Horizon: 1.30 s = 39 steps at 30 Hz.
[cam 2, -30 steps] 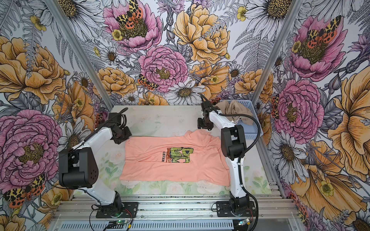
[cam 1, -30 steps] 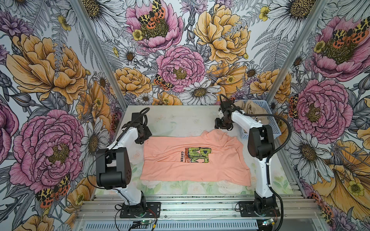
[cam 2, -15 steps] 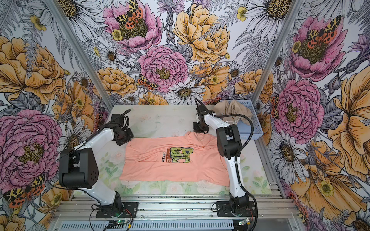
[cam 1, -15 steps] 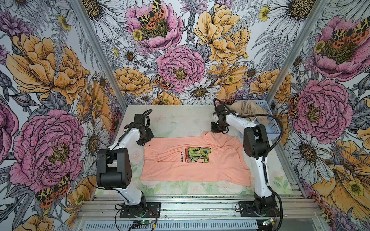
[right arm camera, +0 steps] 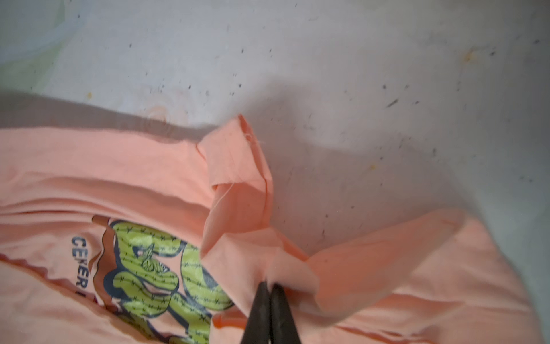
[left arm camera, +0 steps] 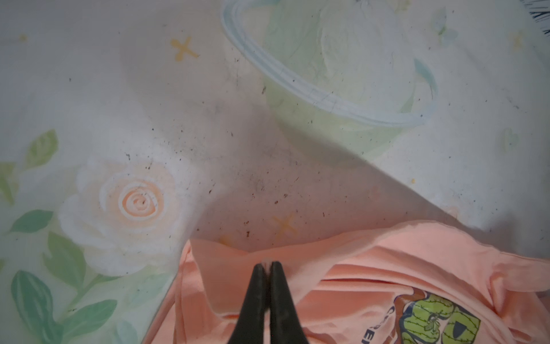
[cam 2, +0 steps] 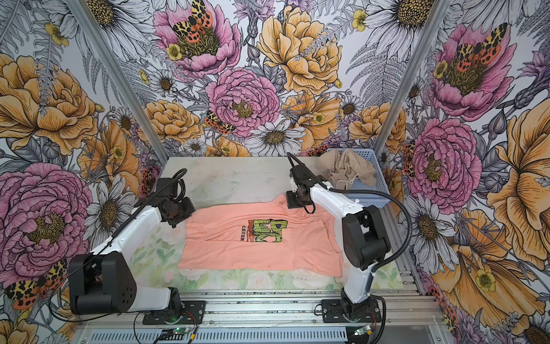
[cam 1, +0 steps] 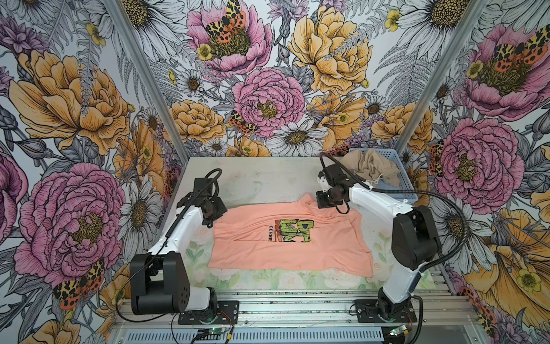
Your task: Fold and stack the mixed laundry pile
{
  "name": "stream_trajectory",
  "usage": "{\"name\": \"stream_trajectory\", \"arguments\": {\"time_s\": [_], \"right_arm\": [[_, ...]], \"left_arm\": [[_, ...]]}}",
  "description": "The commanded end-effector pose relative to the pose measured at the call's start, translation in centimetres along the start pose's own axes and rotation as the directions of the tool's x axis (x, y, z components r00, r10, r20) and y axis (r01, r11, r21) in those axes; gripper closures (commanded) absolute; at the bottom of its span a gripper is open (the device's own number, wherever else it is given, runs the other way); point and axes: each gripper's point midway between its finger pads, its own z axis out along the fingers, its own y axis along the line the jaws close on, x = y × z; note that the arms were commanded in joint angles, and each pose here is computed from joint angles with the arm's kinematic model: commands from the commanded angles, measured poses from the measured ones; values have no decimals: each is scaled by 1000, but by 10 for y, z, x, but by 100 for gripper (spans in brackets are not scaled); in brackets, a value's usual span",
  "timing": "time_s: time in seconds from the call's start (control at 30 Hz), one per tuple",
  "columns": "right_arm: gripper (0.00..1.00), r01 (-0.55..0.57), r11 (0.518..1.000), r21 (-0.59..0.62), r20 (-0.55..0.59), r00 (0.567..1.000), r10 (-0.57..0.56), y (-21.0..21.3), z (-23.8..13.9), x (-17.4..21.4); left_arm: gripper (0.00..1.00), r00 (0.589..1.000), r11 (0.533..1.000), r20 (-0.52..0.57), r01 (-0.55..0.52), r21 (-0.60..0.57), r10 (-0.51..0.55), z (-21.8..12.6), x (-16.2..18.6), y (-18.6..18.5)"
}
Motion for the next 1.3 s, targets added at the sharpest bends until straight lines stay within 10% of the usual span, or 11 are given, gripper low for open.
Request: {"name": "stream_trajectory", "arguments": {"time_s": [0.0, 0.13, 0.4, 1.27], "right_arm": [[95, -17, 999, 29, -98, 995, 20, 0, 5, 61], [70, -59, 998, 10, -93, 994, 59, 0, -12, 84], [54, -111, 994, 10, 12, 994, 110, -13, -25, 26], [59, -338, 932, -131, -86, 941, 329, -8, 26, 82]], "left_arm": [[100, 999, 999, -37, 35, -16, -36, -2, 26, 11], [100, 998, 999, -46, 45, -21, -46, -2, 39, 16], [100, 999, 1000, -41, 22, -22, -23, -1, 34, 8], [100, 998, 1000, -66, -4, -31, 2, 4, 46, 7]]}}
